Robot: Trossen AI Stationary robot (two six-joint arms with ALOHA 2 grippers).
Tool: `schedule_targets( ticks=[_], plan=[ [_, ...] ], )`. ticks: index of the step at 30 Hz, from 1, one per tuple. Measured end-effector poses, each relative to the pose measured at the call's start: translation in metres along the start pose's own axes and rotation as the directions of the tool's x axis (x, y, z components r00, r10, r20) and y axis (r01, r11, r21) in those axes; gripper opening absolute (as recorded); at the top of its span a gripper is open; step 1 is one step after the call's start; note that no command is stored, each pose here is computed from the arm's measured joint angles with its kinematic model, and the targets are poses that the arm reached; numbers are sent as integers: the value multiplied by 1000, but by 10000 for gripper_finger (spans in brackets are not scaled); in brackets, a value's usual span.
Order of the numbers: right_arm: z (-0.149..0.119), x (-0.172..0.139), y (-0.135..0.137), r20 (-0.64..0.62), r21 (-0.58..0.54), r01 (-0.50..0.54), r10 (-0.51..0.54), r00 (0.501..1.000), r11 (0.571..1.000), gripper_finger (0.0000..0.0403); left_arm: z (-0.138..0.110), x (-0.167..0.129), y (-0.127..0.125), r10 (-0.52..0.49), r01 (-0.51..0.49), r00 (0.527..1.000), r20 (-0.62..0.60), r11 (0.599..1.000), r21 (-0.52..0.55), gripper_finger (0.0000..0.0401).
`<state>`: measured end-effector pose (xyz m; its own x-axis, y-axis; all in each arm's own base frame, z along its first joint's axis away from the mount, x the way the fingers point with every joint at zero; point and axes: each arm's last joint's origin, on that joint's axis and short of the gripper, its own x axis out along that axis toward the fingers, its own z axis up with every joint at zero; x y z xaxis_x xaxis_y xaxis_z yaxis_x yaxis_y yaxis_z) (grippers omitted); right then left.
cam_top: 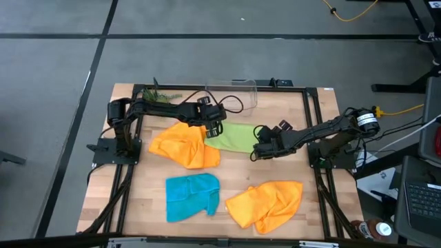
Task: Fold microfiber towels
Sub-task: Fold the green microfiber cloth
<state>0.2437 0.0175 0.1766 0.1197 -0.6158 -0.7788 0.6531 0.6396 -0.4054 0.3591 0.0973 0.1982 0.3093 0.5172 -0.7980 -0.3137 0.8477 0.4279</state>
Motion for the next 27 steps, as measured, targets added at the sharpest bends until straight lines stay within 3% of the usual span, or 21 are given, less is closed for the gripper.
schedule_targets(
  ticks=[5,10,14,17,20,25,27],
  plan=[
    [2,0,2,11,22,-26,25,1000,999,168,0,0,0,9,-9,1000,-2,1000,-10,217],
    [17,6,6,40,88,-147,144,989,985,168,-2,-18,-1,19,-21,1000,-20,995,-101,222],
    [29,22,-6,15,148,-122,121,993,982,168,-4,-40,-8,-11,8,1000,-24,991,-130,221],
    [33,40,-15,-9,183,-99,103,995,978,168,-3,-43,-18,-99,95,995,-15,981,-168,222],
    [32,57,-18,-49,205,-138,151,987,969,168,-5,-34,-35,-201,192,979,-35,966,-173,220],
    [34,66,-17,-32,204,-153,163,986,967,168,-13,-14,-52,-73,61,991,-108,992,-111,218],
    [34,71,-15,-43,187,-146,156,987,972,168,-15,-9,-54,-66,52,989,-129,993,-104,218]
  ],
)
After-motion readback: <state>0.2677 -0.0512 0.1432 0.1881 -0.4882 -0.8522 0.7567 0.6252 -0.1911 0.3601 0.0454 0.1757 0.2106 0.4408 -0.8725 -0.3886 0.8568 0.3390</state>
